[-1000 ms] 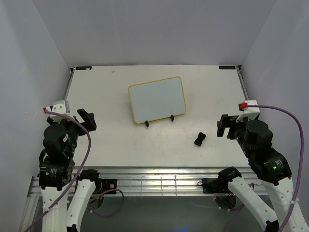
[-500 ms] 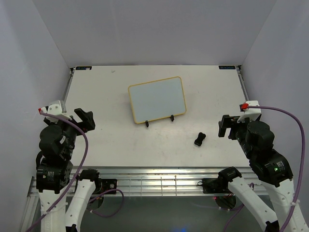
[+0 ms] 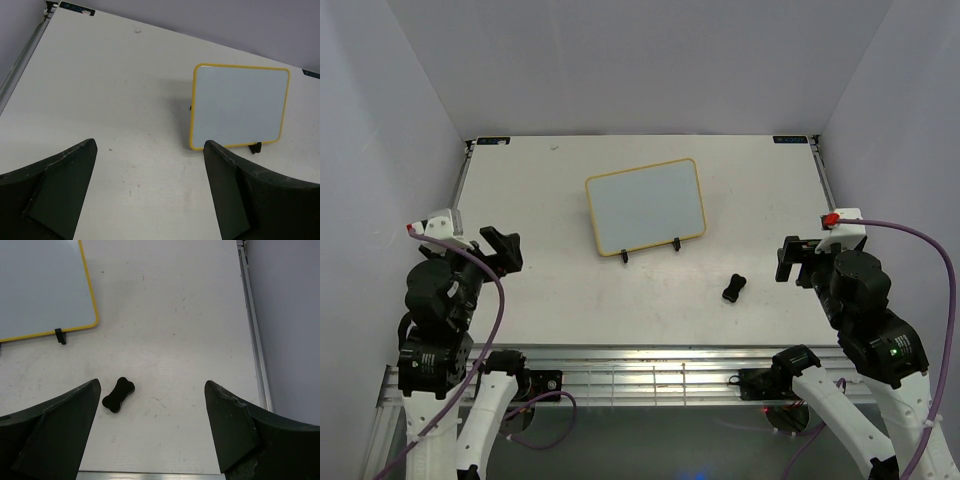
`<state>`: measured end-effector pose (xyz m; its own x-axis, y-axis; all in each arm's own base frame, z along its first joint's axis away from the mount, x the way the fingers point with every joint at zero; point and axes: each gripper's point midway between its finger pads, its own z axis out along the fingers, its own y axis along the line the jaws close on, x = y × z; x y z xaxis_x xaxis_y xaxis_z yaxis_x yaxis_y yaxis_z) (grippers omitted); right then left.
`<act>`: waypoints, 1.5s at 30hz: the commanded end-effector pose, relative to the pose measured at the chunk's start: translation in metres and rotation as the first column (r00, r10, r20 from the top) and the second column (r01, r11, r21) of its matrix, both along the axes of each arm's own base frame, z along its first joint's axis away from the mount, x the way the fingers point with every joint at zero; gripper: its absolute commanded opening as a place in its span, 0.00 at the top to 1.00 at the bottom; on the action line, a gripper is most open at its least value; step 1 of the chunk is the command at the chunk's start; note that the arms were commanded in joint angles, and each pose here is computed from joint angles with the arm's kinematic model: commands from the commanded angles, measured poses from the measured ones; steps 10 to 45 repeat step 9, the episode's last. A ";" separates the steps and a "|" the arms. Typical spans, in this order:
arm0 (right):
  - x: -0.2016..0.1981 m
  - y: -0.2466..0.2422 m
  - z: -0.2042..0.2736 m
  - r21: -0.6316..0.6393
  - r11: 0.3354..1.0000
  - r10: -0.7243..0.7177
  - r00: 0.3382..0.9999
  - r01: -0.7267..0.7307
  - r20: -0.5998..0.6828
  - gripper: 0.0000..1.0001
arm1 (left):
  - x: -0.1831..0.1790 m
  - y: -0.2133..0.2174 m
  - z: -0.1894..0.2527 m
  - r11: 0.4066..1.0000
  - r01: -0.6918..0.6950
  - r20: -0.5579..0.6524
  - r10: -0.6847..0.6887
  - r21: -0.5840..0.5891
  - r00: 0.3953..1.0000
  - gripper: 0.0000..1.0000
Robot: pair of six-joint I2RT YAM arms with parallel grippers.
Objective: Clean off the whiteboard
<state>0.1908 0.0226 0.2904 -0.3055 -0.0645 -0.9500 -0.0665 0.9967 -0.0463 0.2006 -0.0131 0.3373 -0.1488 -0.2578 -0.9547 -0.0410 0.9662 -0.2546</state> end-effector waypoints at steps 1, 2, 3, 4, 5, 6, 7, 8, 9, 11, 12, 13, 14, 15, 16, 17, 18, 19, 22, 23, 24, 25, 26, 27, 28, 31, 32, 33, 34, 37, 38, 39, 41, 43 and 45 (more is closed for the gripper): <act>0.002 -0.003 0.022 0.034 0.999 -0.022 0.996 0.019 0.083 0.10 | 0.006 -0.004 -0.017 0.999 0.030 -0.025 -0.029 0.017 0.999 0.02; 0.003 -0.003 0.022 0.033 0.999 -0.023 0.996 0.021 0.081 0.10 | 0.006 -0.004 -0.019 0.999 0.028 -0.027 -0.028 0.017 0.999 0.02; 0.004 -0.002 0.022 0.034 0.999 -0.024 0.996 0.021 0.084 0.10 | 0.007 -0.005 -0.022 0.999 0.032 -0.030 -0.032 0.015 0.999 0.02; 0.004 -0.002 0.022 0.035 0.999 -0.022 0.996 0.019 0.084 0.10 | 0.007 -0.005 -0.022 0.999 0.032 -0.028 -0.032 0.014 0.999 0.02; 0.004 -0.002 0.023 0.038 0.999 -0.021 0.996 0.018 0.086 0.10 | 0.007 -0.005 -0.022 0.999 0.032 -0.024 -0.032 0.015 0.999 0.02; 0.004 -0.001 0.023 0.041 0.999 -0.022 0.996 0.018 0.089 0.10 | 0.007 -0.005 -0.022 0.999 0.031 -0.025 -0.030 0.015 0.999 0.02; 0.005 -0.002 0.022 0.045 0.999 -0.029 0.996 0.026 0.088 0.10 | 0.008 -0.003 -0.022 0.999 0.023 -0.025 -0.022 0.023 0.999 0.02; 0.005 -0.003 0.021 0.043 0.998 -0.038 0.996 0.035 0.086 0.10 | 0.008 -0.002 -0.022 0.999 0.019 -0.025 -0.019 0.028 1.000 0.02; 0.006 -0.004 0.021 0.042 0.998 -0.043 0.995 0.039 0.087 0.10 | 0.009 -0.001 -0.022 0.999 0.017 -0.024 -0.016 0.035 1.000 0.02; 0.006 -0.004 0.021 0.042 0.998 -0.043 0.995 0.039 0.087 0.10 | 0.009 -0.001 -0.022 0.999 0.017 -0.024 -0.016 0.035 1.000 0.02; 0.006 -0.004 0.021 0.042 0.998 -0.043 0.995 0.039 0.087 0.10 | 0.009 -0.001 -0.022 0.999 0.017 -0.024 -0.016 0.035 1.000 0.02; 0.006 -0.004 0.021 0.042 0.998 -0.043 0.995 0.039 0.087 0.10 | 0.009 -0.001 -0.022 0.999 0.017 -0.024 -0.016 0.035 1.000 0.02; 0.006 -0.004 0.021 0.042 0.998 -0.043 0.995 0.039 0.087 0.10 | 0.009 -0.001 -0.022 0.999 0.017 -0.024 -0.016 0.035 1.000 0.02; 0.006 -0.004 0.021 0.042 0.998 -0.043 0.995 0.039 0.087 0.10 | 0.009 -0.001 -0.022 0.999 0.017 -0.024 -0.016 0.035 1.000 0.02; 0.006 -0.004 0.021 0.042 0.998 -0.043 0.995 0.039 0.087 0.10 | 0.009 -0.001 -0.022 0.999 0.017 -0.024 -0.016 0.035 1.000 0.02; 0.006 -0.004 0.021 0.042 0.998 -0.043 0.995 0.039 0.087 0.10 | 0.009 -0.001 -0.022 0.999 0.017 -0.024 -0.016 0.035 1.000 0.02; 0.006 -0.004 0.021 0.042 0.998 -0.043 0.995 0.039 0.087 0.10 | 0.009 -0.001 -0.022 0.999 0.017 -0.024 -0.016 0.035 1.000 0.02; 0.006 -0.004 0.021 0.042 0.998 -0.043 0.995 0.039 0.087 0.10 | 0.009 -0.001 -0.022 0.999 0.017 -0.024 -0.016 0.035 1.000 0.02; 0.006 -0.004 0.021 0.042 0.998 -0.043 0.995 0.039 0.087 0.10 | 0.009 -0.001 -0.022 0.999 0.017 -0.024 -0.016 0.035 1.000 0.02; 0.006 -0.004 0.021 0.042 0.998 -0.043 0.995 0.039 0.087 0.10 | 0.009 -0.001 -0.022 0.999 0.017 -0.024 -0.016 0.035 1.000 0.02; 0.006 -0.004 0.021 0.042 0.998 -0.043 0.995 0.039 0.087 0.10 | 0.009 -0.001 -0.022 0.999 0.017 -0.024 -0.016 0.035 1.000 0.02; 0.006 -0.004 0.021 0.042 0.998 -0.043 0.995 0.039 0.087 0.10 | 0.009 -0.001 -0.022 0.999 0.017 -0.024 -0.016 0.035 1.000 0.02; 0.006 -0.004 0.021 0.042 0.998 -0.043 0.995 0.039 0.087 0.10 | 0.009 -0.001 -0.022 0.999 0.017 -0.024 -0.016 0.035 1.000 0.02; 0.006 -0.004 0.021 0.042 0.998 -0.043 0.995 0.039 0.087 0.10 | 0.009 -0.001 -0.022 0.999 0.017 -0.024 -0.016 0.035 1.000 0.02; 0.006 -0.004 0.021 0.042 0.998 -0.043 0.995 0.039 0.087 0.10 | 0.009 -0.001 -0.022 0.999 0.017 -0.024 -0.016 0.035 1.000 0.02; 0.006 -0.004 0.021 0.042 0.998 -0.043 0.995 0.039 0.087 0.10 | 0.009 -0.001 -0.022 0.999 0.017 -0.024 -0.016 0.035 1.000 0.02; 0.006 -0.004 0.021 0.042 0.998 -0.043 0.995 0.039 0.087 0.10 | 0.009 -0.001 -0.022 0.999 0.017 -0.024 -0.016 0.035 1.000 0.02; 0.006 -0.004 0.021 0.042 0.998 -0.043 0.995 0.039 0.087 0.10 | 0.009 -0.001 -0.022 0.999 0.017 -0.024 -0.016 0.035 1.000 0.02; 0.006 -0.004 0.021 0.042 0.998 -0.043 0.995 0.039 0.087 0.10 | 0.009 -0.001 -0.022 0.999 0.017 -0.024 -0.016 0.035 1.000 0.02; 0.006 -0.004 0.021 0.042 0.998 -0.043 0.995 0.039 0.087 0.10 | 0.009 -0.001 -0.022 0.999 0.017 -0.024 -0.016 0.035 1.000 0.02; 0.006 -0.004 0.021 0.042 0.998 -0.043 0.995 0.039 0.087 0.10 | 0.009 -0.001 -0.022 0.999 0.017 -0.024 -0.016 0.035 1.000 0.02; 0.006 -0.004 0.021 0.042 0.998 -0.043 0.995 0.039 0.087 0.10 | 0.009 -0.001 -0.022 0.999 0.017 -0.024 -0.016 0.035 1.000 0.02; 0.006 -0.004 0.021 0.042 0.998 -0.043 0.995 0.039 0.087 0.10 | 0.009 -0.001 -0.022 0.999 0.017 -0.024 -0.016 0.035 1.000 0.02; 0.006 -0.004 0.021 0.042 0.998 -0.043 0.995 0.039 0.087 0.10 | 0.009 -0.001 -0.022 0.999 0.017 -0.024 -0.016 0.035 1.000 0.02; 0.006 -0.004 0.021 0.042 0.998 -0.043 0.995 0.039 0.087 0.10 | 0.009 -0.001 -0.022 0.999 0.017 -0.024 -0.016 0.035 1.000 0.02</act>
